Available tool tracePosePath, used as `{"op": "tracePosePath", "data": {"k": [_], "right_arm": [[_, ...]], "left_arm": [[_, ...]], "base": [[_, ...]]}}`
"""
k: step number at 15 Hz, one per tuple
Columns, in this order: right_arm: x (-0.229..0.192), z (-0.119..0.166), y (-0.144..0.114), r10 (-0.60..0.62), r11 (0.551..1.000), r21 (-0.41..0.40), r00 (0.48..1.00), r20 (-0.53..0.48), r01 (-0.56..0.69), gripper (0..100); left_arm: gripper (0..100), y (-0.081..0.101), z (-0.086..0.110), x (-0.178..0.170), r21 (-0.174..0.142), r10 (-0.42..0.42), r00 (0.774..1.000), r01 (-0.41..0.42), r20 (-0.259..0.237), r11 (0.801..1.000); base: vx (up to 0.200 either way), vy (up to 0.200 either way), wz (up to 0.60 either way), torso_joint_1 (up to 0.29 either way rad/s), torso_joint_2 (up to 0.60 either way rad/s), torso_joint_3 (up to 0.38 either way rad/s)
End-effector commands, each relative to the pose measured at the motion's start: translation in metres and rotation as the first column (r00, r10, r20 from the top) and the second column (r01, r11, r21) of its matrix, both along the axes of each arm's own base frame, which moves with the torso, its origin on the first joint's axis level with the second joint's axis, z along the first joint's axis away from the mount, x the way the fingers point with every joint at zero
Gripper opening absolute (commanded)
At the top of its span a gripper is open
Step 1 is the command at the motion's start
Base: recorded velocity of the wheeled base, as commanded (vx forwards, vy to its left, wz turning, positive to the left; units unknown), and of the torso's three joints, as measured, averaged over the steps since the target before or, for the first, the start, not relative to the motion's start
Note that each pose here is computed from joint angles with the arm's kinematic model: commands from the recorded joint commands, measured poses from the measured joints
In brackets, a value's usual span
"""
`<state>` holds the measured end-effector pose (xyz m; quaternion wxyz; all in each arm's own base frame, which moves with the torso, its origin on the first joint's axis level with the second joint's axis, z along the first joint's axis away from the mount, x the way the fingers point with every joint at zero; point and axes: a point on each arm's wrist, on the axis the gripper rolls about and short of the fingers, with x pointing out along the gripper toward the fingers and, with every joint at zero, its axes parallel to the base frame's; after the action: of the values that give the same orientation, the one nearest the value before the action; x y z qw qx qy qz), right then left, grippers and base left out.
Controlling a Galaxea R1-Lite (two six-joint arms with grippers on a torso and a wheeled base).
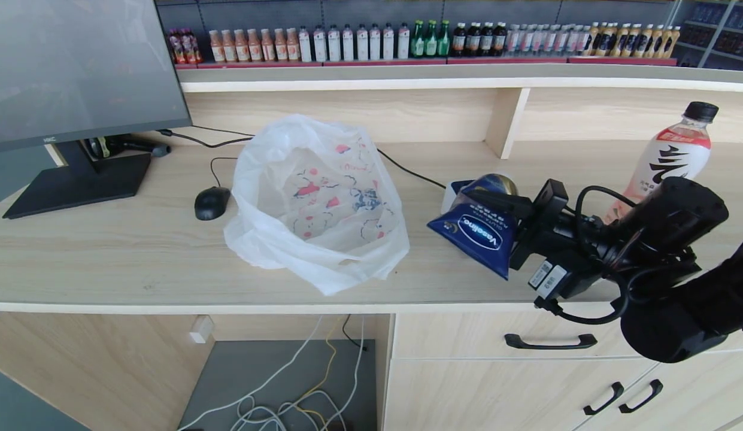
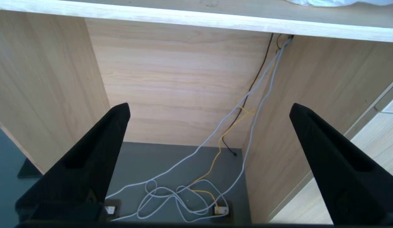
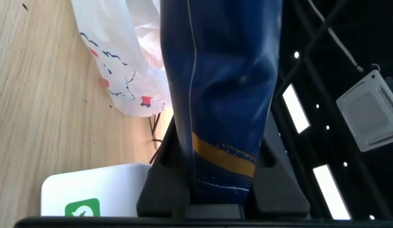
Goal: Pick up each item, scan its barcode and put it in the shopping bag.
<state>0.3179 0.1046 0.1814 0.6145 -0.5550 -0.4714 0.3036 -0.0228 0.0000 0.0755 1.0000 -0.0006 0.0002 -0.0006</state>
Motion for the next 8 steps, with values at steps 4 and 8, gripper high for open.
{"op": "tracePosePath", "data": {"k": [4, 8], "right_arm": [[0.0037, -0.0020, 0.0007, -0.001, 1.000, 0.000, 1.000, -0.002, 0.001, 0], [0.0050, -0.0032, -0.0033, -0.013, 1.000, -0.002, 1.000, -0.005, 0.013, 0]], "left_arm": [[100, 0.0000, 0.0000, 0.0000, 0.000, 0.001, 1.000, -0.001, 0.000, 1.000], [100, 0.0000, 0.0000, 0.0000, 0.000, 0.000, 1.000, 0.000, 0.000, 1.000]], "base": [[0.000, 0.000, 0.00, 0.000, 0.00, 0.000], [0.000, 0.000, 0.00, 0.000, 0.00, 0.000]]}}
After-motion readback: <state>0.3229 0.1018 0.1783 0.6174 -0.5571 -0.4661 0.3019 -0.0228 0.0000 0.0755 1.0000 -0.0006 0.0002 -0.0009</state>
